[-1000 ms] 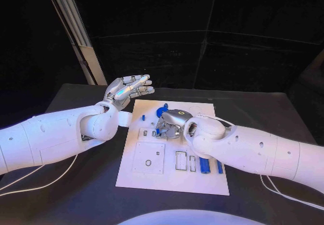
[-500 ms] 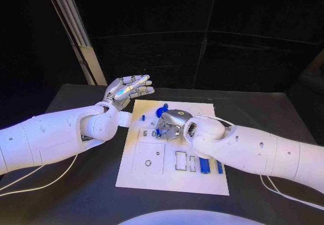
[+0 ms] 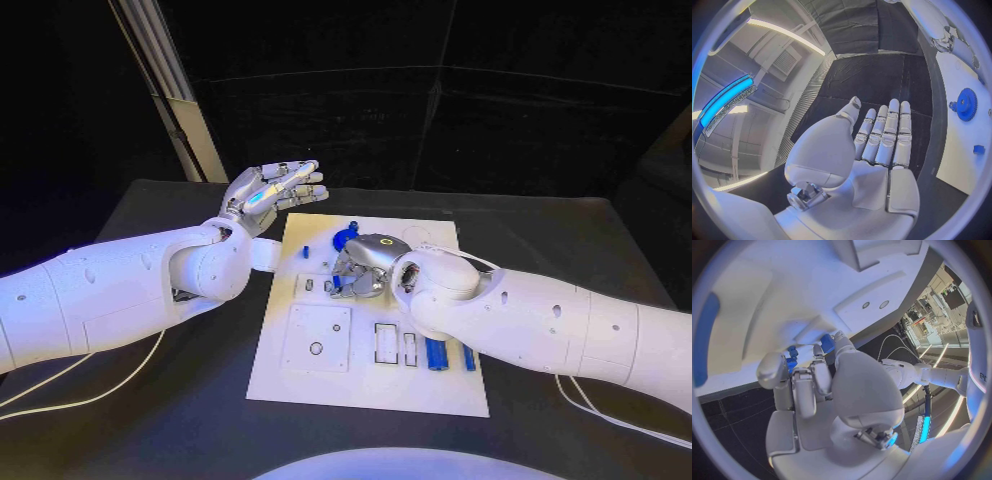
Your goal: Assemble the parts on the task board
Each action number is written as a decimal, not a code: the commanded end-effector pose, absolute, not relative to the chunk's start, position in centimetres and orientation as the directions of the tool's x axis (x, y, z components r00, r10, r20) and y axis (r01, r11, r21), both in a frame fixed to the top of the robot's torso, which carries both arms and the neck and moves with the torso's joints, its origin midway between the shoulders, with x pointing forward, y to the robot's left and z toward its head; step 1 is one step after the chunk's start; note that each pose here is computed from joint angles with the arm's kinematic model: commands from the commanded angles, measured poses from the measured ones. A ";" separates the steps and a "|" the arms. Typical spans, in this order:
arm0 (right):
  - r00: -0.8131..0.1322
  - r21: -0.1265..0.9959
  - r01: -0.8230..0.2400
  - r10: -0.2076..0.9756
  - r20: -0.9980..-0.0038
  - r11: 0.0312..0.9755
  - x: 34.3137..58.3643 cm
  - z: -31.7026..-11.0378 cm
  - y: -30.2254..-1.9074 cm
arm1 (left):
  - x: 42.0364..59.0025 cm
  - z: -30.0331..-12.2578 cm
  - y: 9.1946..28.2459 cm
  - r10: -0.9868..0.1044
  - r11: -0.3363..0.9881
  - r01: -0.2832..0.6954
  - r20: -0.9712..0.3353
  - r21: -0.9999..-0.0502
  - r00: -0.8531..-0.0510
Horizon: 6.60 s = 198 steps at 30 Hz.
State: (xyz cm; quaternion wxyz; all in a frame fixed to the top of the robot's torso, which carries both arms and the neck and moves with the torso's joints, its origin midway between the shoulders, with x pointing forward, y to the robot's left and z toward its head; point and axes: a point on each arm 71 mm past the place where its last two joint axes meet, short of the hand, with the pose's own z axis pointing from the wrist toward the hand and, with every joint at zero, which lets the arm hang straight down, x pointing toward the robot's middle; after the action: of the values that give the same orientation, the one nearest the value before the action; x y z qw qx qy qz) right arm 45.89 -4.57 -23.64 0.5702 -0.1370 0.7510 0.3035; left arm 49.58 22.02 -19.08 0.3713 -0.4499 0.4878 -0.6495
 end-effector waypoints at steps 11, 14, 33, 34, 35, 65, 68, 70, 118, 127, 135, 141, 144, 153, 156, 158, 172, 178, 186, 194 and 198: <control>-0.249 0.434 -0.671 0.368 -0.896 0.601 44.2 -21.7 -6.5 | 49.6 -19.0 22.3 -0.918 -0.242 0.043 0.215 -0.969 -0.334; -0.265 0.461 -0.692 0.398 -0.878 0.555 43.7 -21.3 -7.2 | 49.7 -19.0 22.4 -0.920 -0.233 0.041 0.206 -0.972 -0.334; -0.318 0.779 -0.465 0.742 -0.591 0.421 46.2 -14.0 -19.1 | 49.5 -20.1 22.5 -0.735 0.465 -0.058 -0.348 -0.884 -0.582; -0.305 0.784 -0.456 0.753 -0.582 0.421 46.5 -13.7 -19.7 | 49.6 -20.2 22.4 -0.699 0.523 -0.056 -0.390 -0.851 -0.600; -0.294 0.788 -0.448 0.763 -0.576 0.423 46.7 -13.5 -20.3 | 49.6 -20.2 22.4 -0.663 0.575 -0.057 -0.424 -0.816 -0.617; -0.256 0.803 -0.383 0.783 -0.567 0.456 48.4 -13.5 -22.4 | 51.5 -20.6 17.2 -0.244 0.944 -0.052 -0.586 -0.326 -0.773; -0.260 0.804 -0.383 0.781 -0.567 0.456 48.5 -13.5 -22.3 | 51.6 -20.9 16.9 -0.230 0.949 -0.049 -0.581 -0.311 -0.780; -0.262 0.804 -0.383 0.781 -0.567 0.455 48.5 -13.5 -22.2 | 51.6 -21.1 16.8 -0.221 0.953 -0.047 -0.578 -0.300 -0.786; -0.305 0.807 -0.378 0.763 -0.570 0.453 49.0 -14.0 -20.9 | 52.4 -22.5 14.9 -0.144 0.969 -0.006 -0.542 -0.249 -0.828; -0.311 0.809 -0.378 0.761 -0.570 0.451 49.1 -14.1 -20.7 | 52.5 -22.6 14.5 -0.135 0.969 0.001 -0.538 -0.245 -0.832; -0.315 0.809 -0.376 0.759 -0.569 0.451 49.2 -14.1 -20.6 | 52.3 -22.7 14.2 -0.118 0.971 0.013 -0.526 -0.238 -0.842; -0.317 0.810 -0.376 0.759 -0.569 0.451 49.2 -14.1 -20.5 | 52.2 -22.8 14.1 -0.108 0.971 0.022 -0.519 -0.238 -0.848; -0.317 0.810 -0.377 0.758 -0.569 0.450 49.3 -14.2 -20.5 | 52.2 -22.9 14.1 -0.107 0.971 0.023 -0.517 -0.238 -0.850; -0.320 0.810 -0.377 0.758 -0.569 0.449 49.3 -14.2 -20.4 | 52.3 -22.9 14.1 -0.106 0.971 0.023 -0.517 -0.237 -0.849; -0.321 0.810 -0.377 0.757 -0.569 0.449 49.3 -14.2 -20.3 | 52.3 -22.9 14.0 -0.109 0.971 0.021 -0.519 -0.238 -0.848; -0.321 0.810 -0.377 0.757 -0.569 0.449 49.3 -14.2 -20.3 | 52.4 -22.9 14.0 -0.112 0.971 0.019 -0.523 -0.239 -0.845; -0.327 0.803 -0.383 0.747 -0.580 0.456 49.4 -14.3 -20.1 | 51.9 -22.9 13.5 -0.101 0.966 0.040 -0.518 -0.255 -0.849; -0.330 0.803 -0.382 0.744 -0.580 0.457 49.4 -14.3 -20.1 | 52.0 -22.9 13.6 -0.117 0.962 0.035 -0.527 -0.270 -0.842; -0.333 0.804 -0.380 0.743 -0.581 0.458 49.5 -14.4 -20.1 | 52.0 -22.6 14.4 -0.174 0.948 0.015 -0.557 -0.317 -0.812; -0.330 0.803 -0.376 0.742 -0.583 0.463 49.6 -14.4 -20.4 | 51.5 -22.2 15.6 -0.256 0.928 -0.023 -0.593 -0.372 -0.763; -0.330 0.802 -0.375 0.742 -0.584 0.464 49.7 -14.5 -20.4 | 50.9 -22.2 16.3 -0.262 0.927 -0.010 -0.627 -0.375 -0.734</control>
State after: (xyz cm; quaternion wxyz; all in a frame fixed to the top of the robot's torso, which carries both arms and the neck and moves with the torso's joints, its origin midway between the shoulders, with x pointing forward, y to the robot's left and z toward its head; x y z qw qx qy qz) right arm 49.65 -20.53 -14.58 0.5630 0.1467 0.6452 0.4952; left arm 50.87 16.22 -22.48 0.3199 -0.0655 0.9312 -0.1622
